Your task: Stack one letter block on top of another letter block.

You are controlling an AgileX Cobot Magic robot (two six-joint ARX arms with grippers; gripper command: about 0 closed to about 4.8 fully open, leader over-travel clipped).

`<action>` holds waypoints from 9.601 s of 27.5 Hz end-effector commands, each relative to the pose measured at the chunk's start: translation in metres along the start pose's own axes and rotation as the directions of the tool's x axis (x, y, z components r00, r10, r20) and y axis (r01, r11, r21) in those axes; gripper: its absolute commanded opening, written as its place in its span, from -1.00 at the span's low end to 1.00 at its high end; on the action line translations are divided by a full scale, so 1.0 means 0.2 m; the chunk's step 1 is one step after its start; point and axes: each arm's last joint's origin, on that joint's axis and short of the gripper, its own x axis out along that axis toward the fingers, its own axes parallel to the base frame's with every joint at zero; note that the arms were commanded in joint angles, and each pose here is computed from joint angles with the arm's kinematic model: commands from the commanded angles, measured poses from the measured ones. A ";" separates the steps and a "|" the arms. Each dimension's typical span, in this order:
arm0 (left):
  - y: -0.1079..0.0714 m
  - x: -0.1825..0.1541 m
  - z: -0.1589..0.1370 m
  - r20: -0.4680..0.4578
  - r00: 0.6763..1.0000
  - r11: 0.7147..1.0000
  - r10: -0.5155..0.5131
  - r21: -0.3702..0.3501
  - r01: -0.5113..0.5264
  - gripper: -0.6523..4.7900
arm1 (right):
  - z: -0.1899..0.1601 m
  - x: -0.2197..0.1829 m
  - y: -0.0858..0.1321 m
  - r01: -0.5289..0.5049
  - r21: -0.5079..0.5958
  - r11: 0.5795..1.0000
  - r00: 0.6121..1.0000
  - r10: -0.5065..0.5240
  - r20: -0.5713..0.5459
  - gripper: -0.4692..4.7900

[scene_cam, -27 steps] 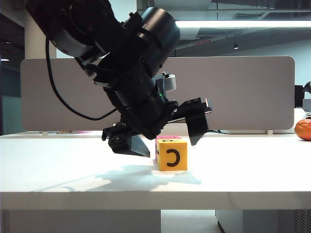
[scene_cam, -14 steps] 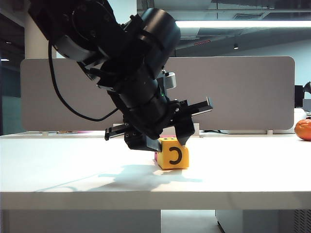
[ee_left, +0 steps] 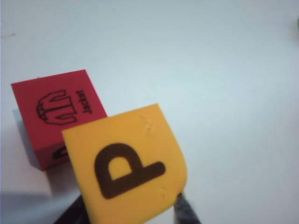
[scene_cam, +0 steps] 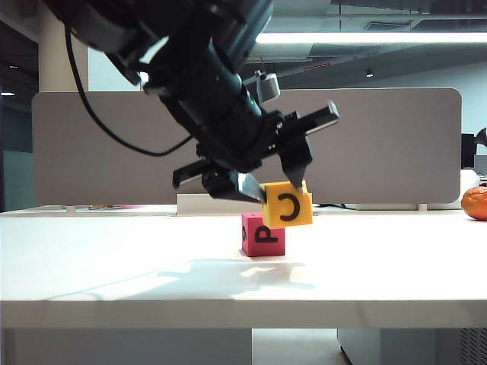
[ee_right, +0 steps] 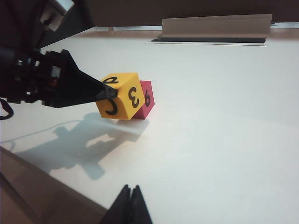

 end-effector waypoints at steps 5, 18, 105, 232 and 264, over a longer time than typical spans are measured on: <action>-0.01 -0.03 0.06 0.007 1.000 0.993 -0.004 0.119 0.003 -0.09 | 0.00 0.00 0.00 -0.001 -0.004 1.000 1.000 0.001 0.009 -0.84; 0.04 -0.02 0.28 -0.027 1.000 0.996 0.014 0.083 -0.012 -0.09 | 0.00 0.00 0.00 0.000 -0.004 1.000 1.000 0.000 0.009 -0.84; 0.23 0.11 0.32 -0.096 0.995 0.992 -0.011 0.122 0.023 0.49 | 0.00 0.00 0.00 0.005 -0.010 1.000 1.000 -0.005 0.009 -0.84; 0.56 -1.27 0.19 0.184 0.969 0.906 0.165 0.359 -0.222 -0.78 | 0.06 -0.03 -0.07 0.547 -0.056 0.835 0.832 -0.535 0.149 -0.84; 0.61 -1.55 0.04 0.474 0.876 0.912 0.085 0.317 -0.260 -0.78 | 0.08 -0.03 -0.07 0.547 -0.056 0.835 0.826 -0.528 0.199 -0.84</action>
